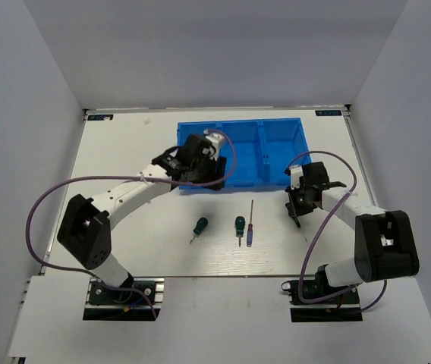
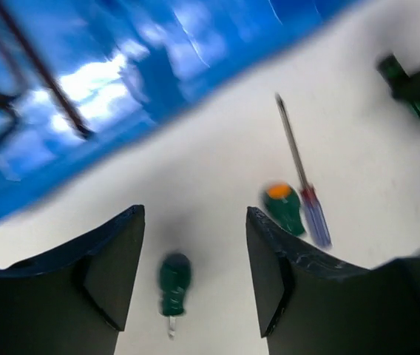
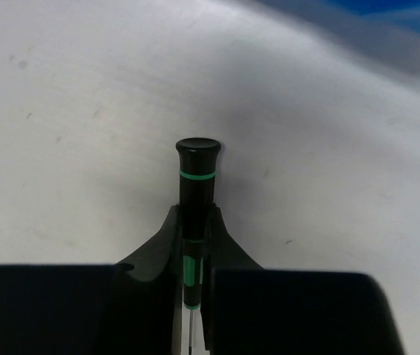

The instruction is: Sort the tools into containers

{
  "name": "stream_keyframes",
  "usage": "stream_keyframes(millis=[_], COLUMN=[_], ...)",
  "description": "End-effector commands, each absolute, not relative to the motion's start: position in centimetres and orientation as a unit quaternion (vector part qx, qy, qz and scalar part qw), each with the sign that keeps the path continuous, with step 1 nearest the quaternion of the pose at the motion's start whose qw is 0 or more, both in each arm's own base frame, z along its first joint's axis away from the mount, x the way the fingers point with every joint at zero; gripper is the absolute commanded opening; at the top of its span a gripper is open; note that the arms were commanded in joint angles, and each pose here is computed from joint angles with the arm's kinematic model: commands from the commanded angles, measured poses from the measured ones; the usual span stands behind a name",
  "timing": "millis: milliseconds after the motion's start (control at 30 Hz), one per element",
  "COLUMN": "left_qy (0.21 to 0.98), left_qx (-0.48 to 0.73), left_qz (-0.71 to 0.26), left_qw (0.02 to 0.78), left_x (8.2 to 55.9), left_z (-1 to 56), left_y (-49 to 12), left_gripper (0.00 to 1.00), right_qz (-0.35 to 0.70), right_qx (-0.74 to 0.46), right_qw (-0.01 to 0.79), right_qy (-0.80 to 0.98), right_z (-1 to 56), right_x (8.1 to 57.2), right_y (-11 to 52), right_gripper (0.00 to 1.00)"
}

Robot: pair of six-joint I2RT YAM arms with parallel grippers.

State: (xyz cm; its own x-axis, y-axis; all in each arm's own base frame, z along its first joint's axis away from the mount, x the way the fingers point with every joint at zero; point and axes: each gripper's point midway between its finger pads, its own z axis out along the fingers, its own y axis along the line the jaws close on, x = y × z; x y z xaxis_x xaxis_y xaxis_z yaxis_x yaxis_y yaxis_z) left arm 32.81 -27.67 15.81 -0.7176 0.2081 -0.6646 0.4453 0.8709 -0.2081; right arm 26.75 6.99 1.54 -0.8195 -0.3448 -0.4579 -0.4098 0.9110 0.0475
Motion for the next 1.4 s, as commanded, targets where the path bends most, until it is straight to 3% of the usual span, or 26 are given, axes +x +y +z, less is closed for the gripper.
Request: stream_keyframes(millis=[0,167,300,533,600,633,700,733,767,1033,1367], left_qy=[0.892,0.89,0.876,0.86,0.861,0.861,0.872,0.876,0.876,0.905,0.921], left_qx=[0.239,0.255,0.282,0.319,0.325,0.323,0.325,0.321,0.325,0.321,0.3], left_qz=[-0.259,-0.273,-0.293,-0.313,-0.307,-0.307,-0.283,-0.272,-0.266,-0.162,-0.075], left_qw=[0.284,0.262,0.259,0.245,0.242,0.244,0.234,0.237,0.236,0.229,0.236], left_x=[27.6,25.1,24.0,21.8,21.2,21.2,20.6,21.1,20.8,21.7,23.6], left_z=[14.3,13.2,13.4,13.5,12.8,12.9,11.5,11.2,11.0,7.4,4.5], left_y=[-30.7,-32.4,-35.6,-40.7,-41.8,-42.3,-42.5,-42.5,-42.8,-42.6,-40.9], left_gripper=[0.68,0.7,0.7,0.66,0.66,0.66,0.66,0.67,0.67,0.64,0.63], right_qz=[0.137,0.306,0.324,0.308,0.298,0.295,0.283,0.278,0.273,0.28,0.246], right_qx=[-0.214,-0.296,-0.292,-0.223,-0.217,-0.22,-0.23,-0.23,-0.227,-0.2,-0.116], right_qw=[0.183,0.233,0.315,0.297,0.294,0.294,0.303,0.31,0.324,0.359,0.382], right_qy=[0.95,0.874,0.843,0.876,0.882,0.882,0.881,0.88,0.877,0.867,0.883], right_z=[2.7,12.0,20.0,20.1,18.5,17.7,17.4,17.5,17.8,21.2,21.5], right_x=[24.1,24.5,30.2,40.6,42.1,43.2,43.8,44.5,45.2,43.9,39.4], right_y=[8.8,15.1,18.1,22.7,23.3,23.9,24.7,24.8,24.8,22.6,13.4], right_gripper=[0.0,0.0,0.0,0.0,0.11,0.29,0.43,0.55,0.57,0.58,0.58])
